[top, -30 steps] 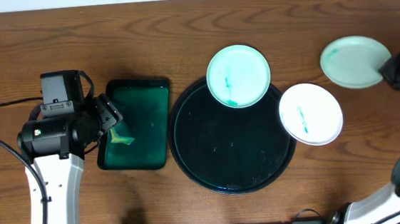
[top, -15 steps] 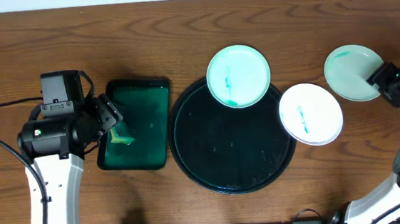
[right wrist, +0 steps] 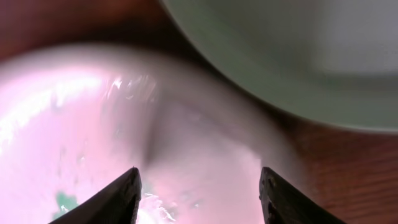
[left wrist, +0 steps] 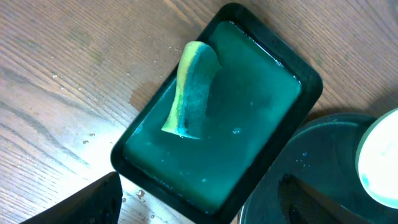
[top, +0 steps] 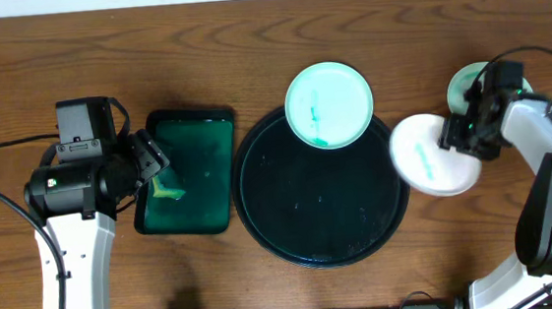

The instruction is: Clean dirty plates on tray and stack at the side

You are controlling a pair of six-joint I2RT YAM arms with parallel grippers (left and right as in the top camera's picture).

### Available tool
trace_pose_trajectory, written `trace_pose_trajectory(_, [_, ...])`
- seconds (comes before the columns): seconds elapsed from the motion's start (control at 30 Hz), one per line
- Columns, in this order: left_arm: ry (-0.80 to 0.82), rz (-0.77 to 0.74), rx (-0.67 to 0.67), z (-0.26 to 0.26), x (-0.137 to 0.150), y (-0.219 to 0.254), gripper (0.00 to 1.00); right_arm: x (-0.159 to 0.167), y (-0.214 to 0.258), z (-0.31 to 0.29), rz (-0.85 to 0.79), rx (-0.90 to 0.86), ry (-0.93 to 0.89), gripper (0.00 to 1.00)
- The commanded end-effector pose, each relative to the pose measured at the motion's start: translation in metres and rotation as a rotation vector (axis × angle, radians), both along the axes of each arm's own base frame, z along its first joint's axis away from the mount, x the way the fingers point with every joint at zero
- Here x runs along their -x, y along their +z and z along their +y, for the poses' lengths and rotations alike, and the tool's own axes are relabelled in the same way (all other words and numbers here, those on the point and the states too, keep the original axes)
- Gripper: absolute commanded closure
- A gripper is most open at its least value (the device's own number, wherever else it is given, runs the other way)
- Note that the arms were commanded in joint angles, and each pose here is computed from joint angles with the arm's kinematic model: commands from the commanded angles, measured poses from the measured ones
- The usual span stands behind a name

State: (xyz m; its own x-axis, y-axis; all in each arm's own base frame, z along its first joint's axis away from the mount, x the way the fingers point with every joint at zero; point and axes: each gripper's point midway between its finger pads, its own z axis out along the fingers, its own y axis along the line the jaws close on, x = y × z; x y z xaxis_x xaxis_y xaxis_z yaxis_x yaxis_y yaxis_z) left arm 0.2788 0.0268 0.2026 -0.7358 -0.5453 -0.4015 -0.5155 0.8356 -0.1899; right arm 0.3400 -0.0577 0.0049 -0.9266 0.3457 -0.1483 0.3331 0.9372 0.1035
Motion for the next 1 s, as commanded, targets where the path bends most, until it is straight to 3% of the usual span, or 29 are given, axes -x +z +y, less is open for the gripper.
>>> trace_pose_trajectory(0.0, [-0.005, -0.011, -0.006, 0.0, -0.001, 0.004, 0.19, 0.021, -0.018, -0.021, 0.056, 0.12, -0.043, 0.47])
trace_pose_trajectory(0.07, [-0.005, -0.011, -0.006, 0.0, -0.001, 0.004, 0.2, 0.017, -0.02, -0.006, 0.027, 0.033, 0.018, 0.54])
trace_pose_trajectory(0.2, [-0.005, -0.011, -0.006, 0.0, -0.001, 0.004, 0.2, 0.003, -0.002, 0.024, -0.079, -0.118, 0.14, 0.52])
trace_pose_trajectory(0.47, [-0.005, -0.011, -0.006, 0.0, -0.001, 0.004, 0.19, -0.003, 0.045, -0.005, -0.201, -0.028, 0.057, 0.49])
trace_pose_trajectory(0.8, [-0.005, -0.011, -0.006, 0.0, -0.001, 0.004, 0.19, 0.02, -0.009, -0.019, -0.108, -0.058, -0.016, 0.49])
trace_pose_trajectory(0.83, [-0.005, -0.011, -0.006, 0.0, -0.001, 0.004, 0.2, 0.022, -0.015, -0.017, -0.1, -0.07, -0.016, 0.56])
trace_pose_trajectory(0.93, [-0.005, -0.011, -0.006, 0.0, -0.001, 0.004, 0.2, 0.024, -0.021, -0.009, -0.092, -0.115, -0.01, 0.91])
trace_pose_trajectory(0.97, [-0.005, -0.011, -0.006, 0.0, -0.001, 0.004, 0.2, 0.023, -0.019, -0.006, -0.102, -0.13, -0.006, 0.99])
